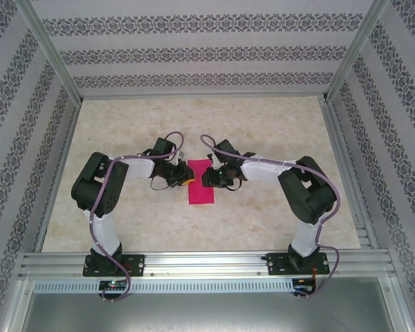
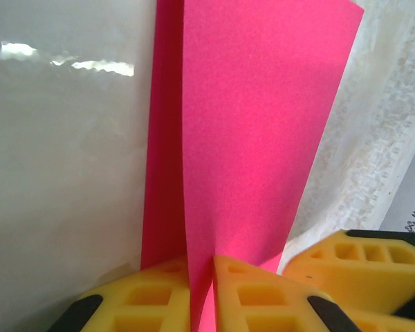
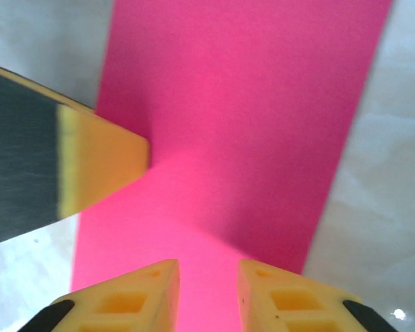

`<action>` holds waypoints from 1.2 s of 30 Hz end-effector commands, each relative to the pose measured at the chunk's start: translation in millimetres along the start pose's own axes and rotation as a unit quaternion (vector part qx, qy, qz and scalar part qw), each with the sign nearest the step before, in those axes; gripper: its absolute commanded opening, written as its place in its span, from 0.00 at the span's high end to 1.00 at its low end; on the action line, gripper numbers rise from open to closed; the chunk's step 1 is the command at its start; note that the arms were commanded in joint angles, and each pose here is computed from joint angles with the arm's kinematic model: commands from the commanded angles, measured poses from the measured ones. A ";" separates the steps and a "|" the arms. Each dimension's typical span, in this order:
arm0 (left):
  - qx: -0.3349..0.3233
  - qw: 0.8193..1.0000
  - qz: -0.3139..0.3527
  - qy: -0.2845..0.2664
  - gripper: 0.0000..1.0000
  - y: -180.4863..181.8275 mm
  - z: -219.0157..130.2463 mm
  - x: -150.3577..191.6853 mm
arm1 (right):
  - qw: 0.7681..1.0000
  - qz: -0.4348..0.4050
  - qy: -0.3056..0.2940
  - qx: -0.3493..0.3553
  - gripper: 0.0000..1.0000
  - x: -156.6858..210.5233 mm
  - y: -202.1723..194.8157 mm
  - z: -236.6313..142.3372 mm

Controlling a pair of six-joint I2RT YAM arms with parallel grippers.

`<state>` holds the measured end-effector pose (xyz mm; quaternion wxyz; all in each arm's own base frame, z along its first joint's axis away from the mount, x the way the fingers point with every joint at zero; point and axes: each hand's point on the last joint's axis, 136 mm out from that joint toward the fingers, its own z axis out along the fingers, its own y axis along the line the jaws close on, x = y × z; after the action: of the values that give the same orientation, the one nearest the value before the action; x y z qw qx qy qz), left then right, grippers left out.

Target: Fold a paper plane with a square sheet of paper (pick it up from the middle)

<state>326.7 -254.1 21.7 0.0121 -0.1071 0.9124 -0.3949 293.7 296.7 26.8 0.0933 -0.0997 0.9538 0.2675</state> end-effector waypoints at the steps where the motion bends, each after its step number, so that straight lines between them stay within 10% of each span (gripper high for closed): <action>1: -0.009 1.000 0.011 0.006 0.84 -0.3 1.3 2.7 | 1.000 0.011 -0.011 0.025 0.74 -11.0 -4.7 2.2; 20: 0.058 0.997 0.032 0.050 0.67 -36.1 -22.2 71.5 | 0.997 0.054 0.026 0.057 0.76 6.9 -28.4 22.2; 36: 0.080 0.996 0.044 0.022 0.57 -59.1 -7.7 41.4 | 0.998 0.059 0.014 -0.019 0.73 -5.4 -2.1 6.0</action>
<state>282.4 -286.3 63.9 -0.0055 -0.0658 0.8877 -0.4557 299.5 295.1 18.0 0.0634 -0.0497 0.9600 0.2682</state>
